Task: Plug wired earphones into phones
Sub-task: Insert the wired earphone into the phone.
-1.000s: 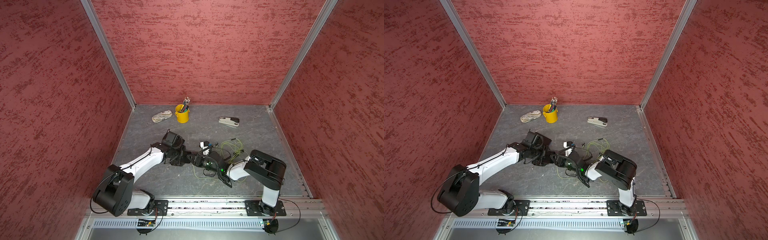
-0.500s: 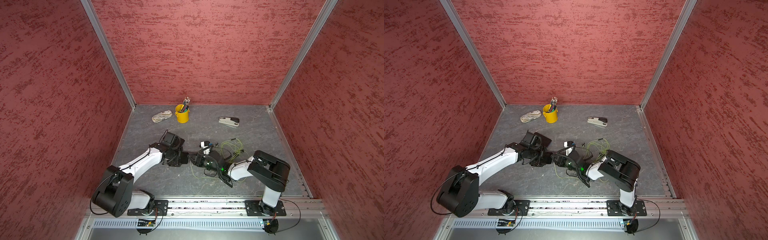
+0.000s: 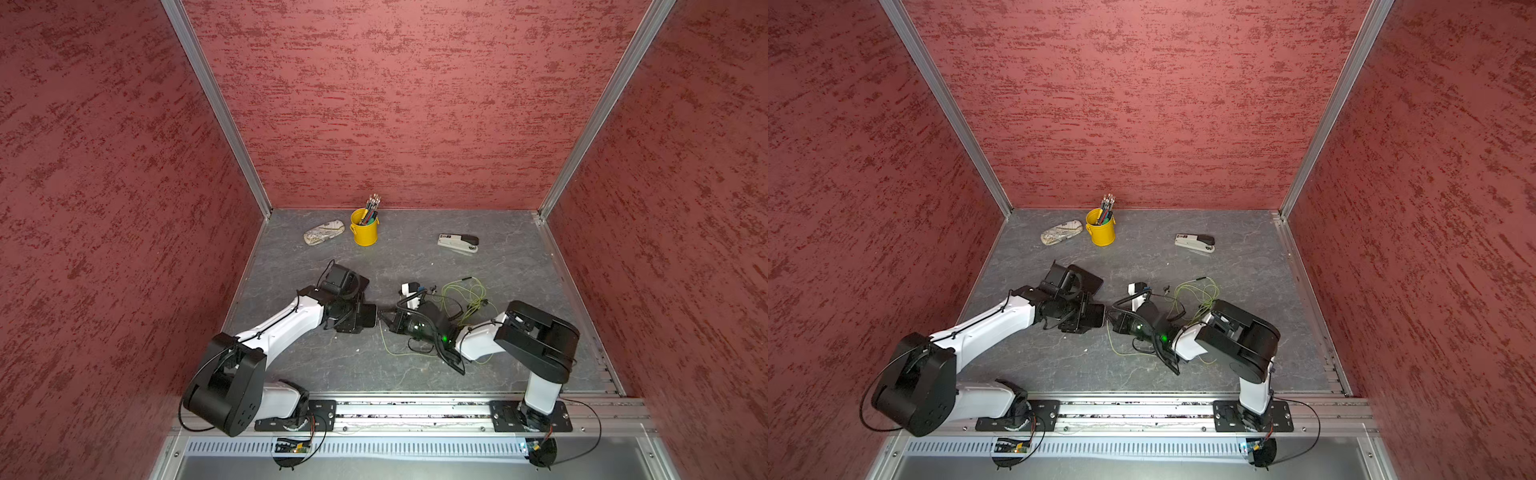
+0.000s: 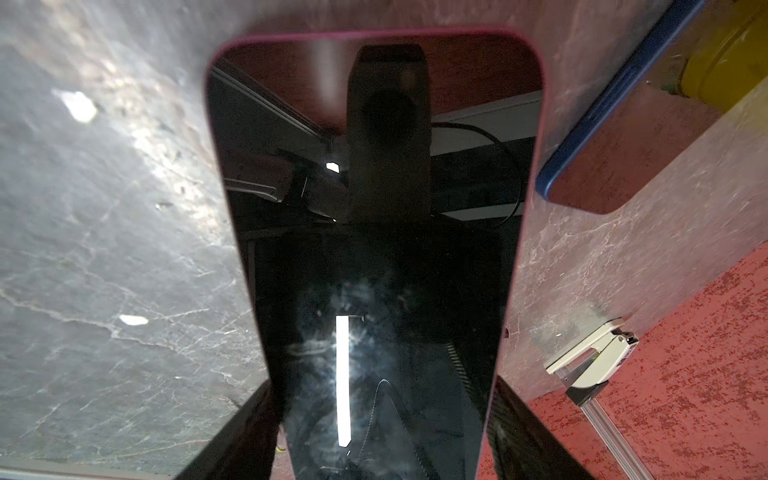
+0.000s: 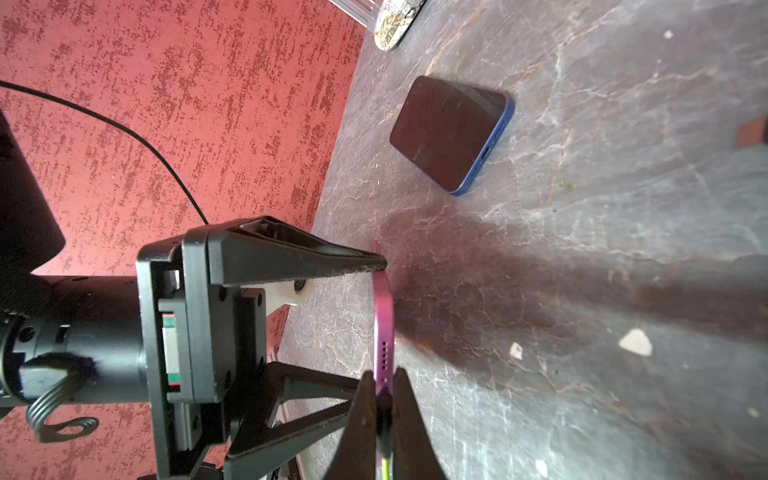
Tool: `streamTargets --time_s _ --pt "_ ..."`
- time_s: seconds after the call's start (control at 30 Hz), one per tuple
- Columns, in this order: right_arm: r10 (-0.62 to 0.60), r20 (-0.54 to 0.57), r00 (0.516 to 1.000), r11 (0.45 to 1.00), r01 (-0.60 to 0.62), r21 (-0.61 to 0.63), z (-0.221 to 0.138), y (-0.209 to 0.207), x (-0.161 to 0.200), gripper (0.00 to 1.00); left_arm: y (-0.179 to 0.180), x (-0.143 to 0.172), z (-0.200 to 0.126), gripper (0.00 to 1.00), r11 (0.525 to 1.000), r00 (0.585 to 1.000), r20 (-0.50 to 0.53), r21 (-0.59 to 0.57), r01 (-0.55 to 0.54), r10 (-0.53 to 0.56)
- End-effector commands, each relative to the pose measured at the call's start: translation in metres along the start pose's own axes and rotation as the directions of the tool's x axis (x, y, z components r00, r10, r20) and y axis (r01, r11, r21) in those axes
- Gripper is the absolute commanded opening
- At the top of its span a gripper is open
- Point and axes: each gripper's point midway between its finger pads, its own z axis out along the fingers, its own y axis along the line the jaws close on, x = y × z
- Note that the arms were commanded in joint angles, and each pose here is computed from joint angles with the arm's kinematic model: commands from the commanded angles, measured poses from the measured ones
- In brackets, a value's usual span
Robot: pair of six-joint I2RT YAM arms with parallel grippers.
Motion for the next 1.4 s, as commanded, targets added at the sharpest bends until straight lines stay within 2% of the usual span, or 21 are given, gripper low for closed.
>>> streamTargets --time_s 0.0,0.27,0.5,0.63,0.8,1.0,1.07,1.2,1.37 --pt "0.0 0.014 1.0 0.999 0.001 -0.048 0.008 0.017 -0.002 0.05 -0.005 0.011 -0.005 0.58 0.999 0.999 -0.045 0.044 0.033 -0.031" --pt "-0.011 0.02 1.0 0.999 0.012 -0.048 0.016 0.022 -0.001 0.01 -0.01 0.023 -0.009 0.55 0.989 0.99 -0.092 0.086 0.117 -0.109" --pt "-0.033 0.011 0.999 0.998 0.033 -0.054 0.023 0.029 0.003 0.01 -0.021 0.028 -0.005 0.55 0.979 0.978 -0.131 0.103 0.174 -0.16" --pt "-0.035 0.009 0.999 0.998 0.035 -0.05 0.025 0.03 0.004 0.02 -0.029 0.026 -0.009 0.55 0.975 0.98 -0.119 0.132 0.177 -0.162" --pt "-0.067 0.064 0.996 0.998 0.066 0.02 0.02 0.029 -0.012 0.15 -0.009 0.013 -0.014 0.55 0.988 0.991 -0.033 0.075 0.134 -0.132" --pt "-0.092 0.131 0.987 0.994 0.083 0.075 0.01 0.031 -0.038 0.46 0.035 -0.015 -0.012 0.58 0.995 0.992 0.083 -0.019 0.102 -0.1" --pt "-0.114 0.136 0.984 0.991 0.104 0.079 0.007 0.036 -0.041 0.53 0.042 -0.023 -0.013 0.59 0.995 0.988 0.122 -0.016 0.102 -0.099" --pt "-0.142 0.154 0.978 0.986 0.125 0.112 -0.001 0.038 -0.05 0.55 0.038 -0.032 -0.018 0.6 0.997 0.979 0.189 -0.019 0.078 -0.073" --pt "-0.189 0.158 0.969 0.954 0.143 0.265 -0.017 0.006 -0.065 0.53 0.037 -0.038 -0.013 0.62 0.995 0.964 0.264 -0.085 0.049 -0.025"
